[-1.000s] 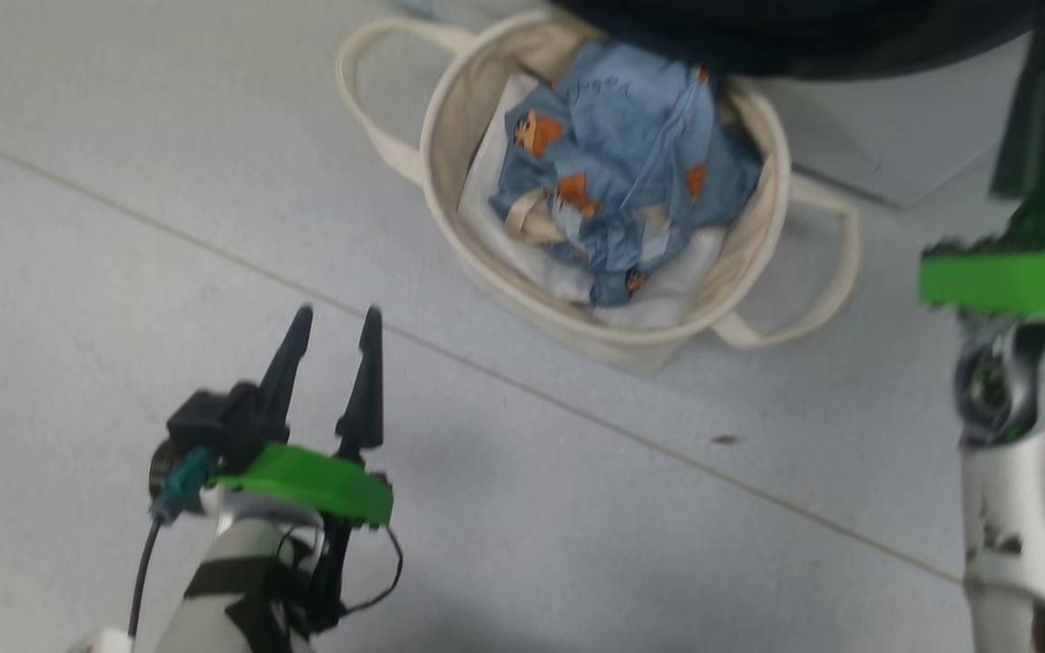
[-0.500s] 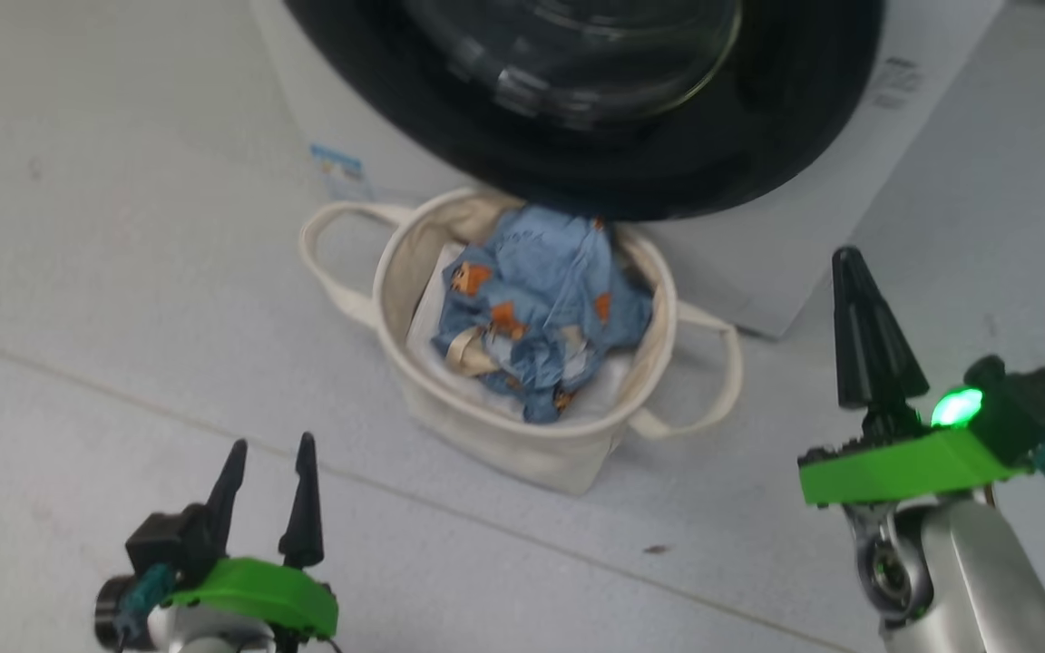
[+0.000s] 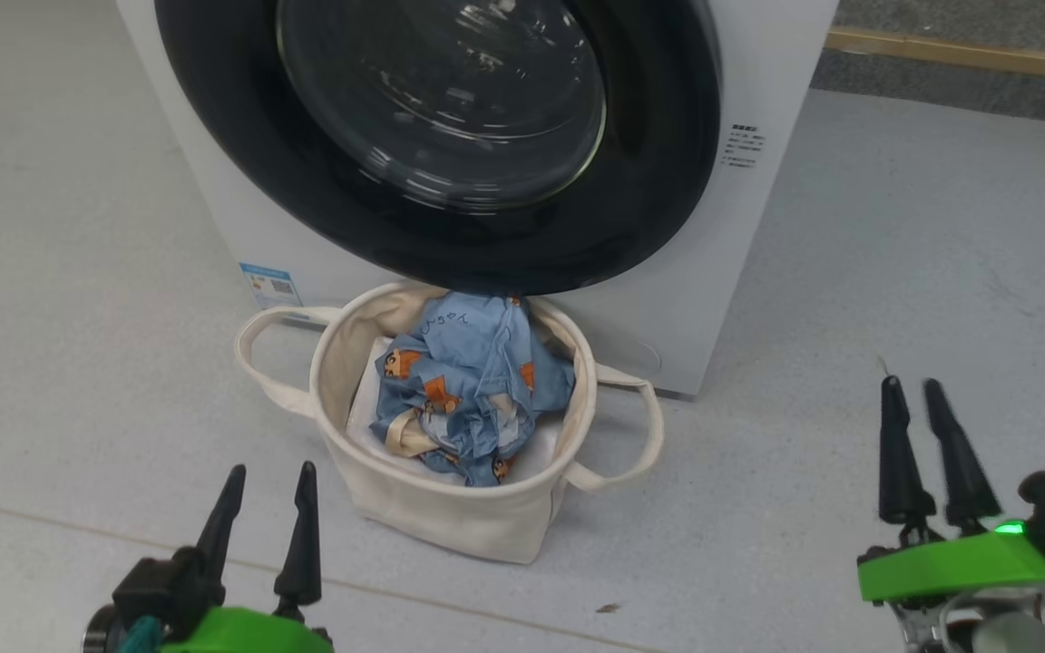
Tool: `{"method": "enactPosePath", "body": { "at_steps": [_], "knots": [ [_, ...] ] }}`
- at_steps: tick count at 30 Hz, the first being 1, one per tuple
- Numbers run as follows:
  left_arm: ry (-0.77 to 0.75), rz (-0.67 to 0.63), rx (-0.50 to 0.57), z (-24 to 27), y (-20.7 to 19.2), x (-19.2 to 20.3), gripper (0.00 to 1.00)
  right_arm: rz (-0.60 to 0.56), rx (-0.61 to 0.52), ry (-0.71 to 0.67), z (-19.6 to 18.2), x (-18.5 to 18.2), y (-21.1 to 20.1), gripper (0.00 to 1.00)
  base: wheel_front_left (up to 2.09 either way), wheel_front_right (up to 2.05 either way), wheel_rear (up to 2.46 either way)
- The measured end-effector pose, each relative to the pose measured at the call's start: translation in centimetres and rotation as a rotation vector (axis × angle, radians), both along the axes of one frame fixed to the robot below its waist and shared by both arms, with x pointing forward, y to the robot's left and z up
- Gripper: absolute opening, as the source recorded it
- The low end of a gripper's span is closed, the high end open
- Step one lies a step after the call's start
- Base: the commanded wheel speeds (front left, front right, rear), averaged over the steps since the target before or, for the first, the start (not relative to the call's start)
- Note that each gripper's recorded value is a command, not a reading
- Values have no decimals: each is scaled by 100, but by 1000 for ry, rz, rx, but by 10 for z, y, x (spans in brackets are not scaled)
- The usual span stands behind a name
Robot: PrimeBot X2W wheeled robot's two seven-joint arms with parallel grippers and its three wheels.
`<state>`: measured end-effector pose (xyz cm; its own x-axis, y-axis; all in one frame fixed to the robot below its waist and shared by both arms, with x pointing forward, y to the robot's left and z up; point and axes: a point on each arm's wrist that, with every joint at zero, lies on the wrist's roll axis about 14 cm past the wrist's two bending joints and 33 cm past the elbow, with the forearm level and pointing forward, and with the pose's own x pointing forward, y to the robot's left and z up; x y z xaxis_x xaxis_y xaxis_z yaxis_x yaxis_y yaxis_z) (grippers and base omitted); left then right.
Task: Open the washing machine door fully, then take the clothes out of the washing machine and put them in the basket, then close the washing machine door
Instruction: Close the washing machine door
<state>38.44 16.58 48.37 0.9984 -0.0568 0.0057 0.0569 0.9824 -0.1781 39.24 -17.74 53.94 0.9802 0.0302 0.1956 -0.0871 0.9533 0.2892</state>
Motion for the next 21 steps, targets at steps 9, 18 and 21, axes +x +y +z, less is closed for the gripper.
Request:
{"method": "enactPosePath", "body": {
  "at_steps": [9, 18, 21],
  "knots": [
    [4, -76, -9, -3, -19, -9, 100, -62, 20, 31, -10, -10, -21, 100, 0, 0, 0],
    [24, -91, -16, -9, -23, -14, 100, -62, 6, 49, -15, -13, -20, 100, 0, 0, 0],
    [26, -89, -16, -9, -22, -14, 100, -62, 7, 53, -16, -13, -20, 100, 0, 0, 0]
  ]
}}
